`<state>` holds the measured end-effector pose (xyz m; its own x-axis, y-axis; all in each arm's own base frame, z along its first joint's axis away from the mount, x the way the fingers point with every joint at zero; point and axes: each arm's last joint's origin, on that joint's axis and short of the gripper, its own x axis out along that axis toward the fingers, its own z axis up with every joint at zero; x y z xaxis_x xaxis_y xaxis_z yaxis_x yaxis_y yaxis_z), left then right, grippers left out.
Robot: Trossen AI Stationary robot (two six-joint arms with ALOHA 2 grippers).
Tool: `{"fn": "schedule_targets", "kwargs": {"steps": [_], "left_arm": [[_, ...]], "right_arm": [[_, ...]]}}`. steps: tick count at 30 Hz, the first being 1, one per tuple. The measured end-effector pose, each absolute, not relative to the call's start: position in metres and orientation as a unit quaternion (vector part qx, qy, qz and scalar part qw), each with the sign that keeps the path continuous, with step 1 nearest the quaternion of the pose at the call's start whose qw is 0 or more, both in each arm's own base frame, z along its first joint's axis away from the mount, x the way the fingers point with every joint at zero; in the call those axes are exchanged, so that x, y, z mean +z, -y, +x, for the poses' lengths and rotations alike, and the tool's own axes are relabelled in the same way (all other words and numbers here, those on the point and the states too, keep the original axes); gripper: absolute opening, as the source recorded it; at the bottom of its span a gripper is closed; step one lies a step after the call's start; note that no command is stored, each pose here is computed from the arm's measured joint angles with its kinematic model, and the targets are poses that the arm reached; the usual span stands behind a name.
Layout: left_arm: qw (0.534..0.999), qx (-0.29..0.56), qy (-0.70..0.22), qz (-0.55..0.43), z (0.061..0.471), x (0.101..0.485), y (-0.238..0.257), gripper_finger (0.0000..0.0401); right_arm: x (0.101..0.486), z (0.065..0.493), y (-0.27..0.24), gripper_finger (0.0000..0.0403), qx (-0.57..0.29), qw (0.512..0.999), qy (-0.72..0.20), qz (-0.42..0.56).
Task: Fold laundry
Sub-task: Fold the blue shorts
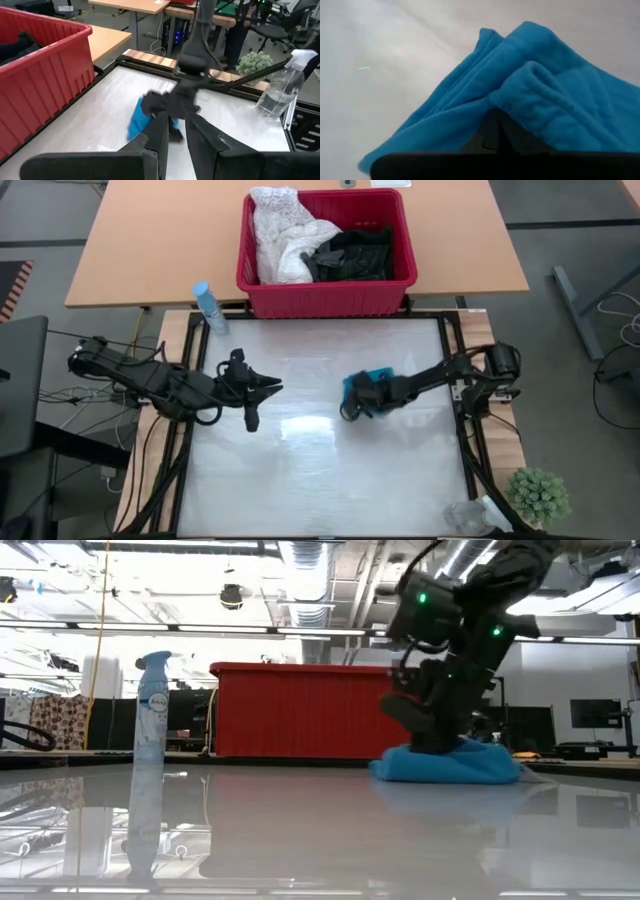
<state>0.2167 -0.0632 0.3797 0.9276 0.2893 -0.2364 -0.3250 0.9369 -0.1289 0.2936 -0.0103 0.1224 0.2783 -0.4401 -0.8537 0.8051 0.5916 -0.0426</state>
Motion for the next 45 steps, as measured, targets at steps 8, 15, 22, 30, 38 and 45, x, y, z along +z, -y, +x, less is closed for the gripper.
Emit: {"fn": "schedule_targets", "kwargs": {"steps": [8, 15, 22, 30, 38, 45], "left_arm": [[0.977, 0.159, -0.125, -0.073, 0.216, 0.376, 0.063, 0.0054], [0.971, 0.166, -0.158, -0.066, 0.213, 0.369, 0.062, 0.0054], [0.966, 0.172, -0.167, -0.096, 0.212, 0.366, 0.062, 0.0054], [0.964, 0.159, -0.167, -0.130, 0.211, 0.366, 0.065, 0.0054], [0.965, 0.146, -0.167, -0.138, 0.209, 0.366, 0.071, 0.0054], [0.966, 0.142, -0.168, -0.136, 0.208, 0.366, 0.073, 0.0054]], "right_arm": [[0.129, 0.270, 0.072, 0.0018, -0.517, 0.699, -0.444, 0.216], [0.130, 0.242, 0.122, 0.0018, -0.607, 0.616, -0.435, 0.249], [0.159, 0.220, 0.142, 0.0018, -0.640, 0.610, -0.396, 0.246], [0.204, 0.213, 0.127, 0.0018, -0.593, 0.680, -0.356, 0.242], [0.192, 0.223, 0.082, 0.0018, -0.548, 0.675, -0.420, 0.259], [0.161, 0.239, 0.073, 0.0018, -0.512, 0.665, -0.499, 0.216]]}}
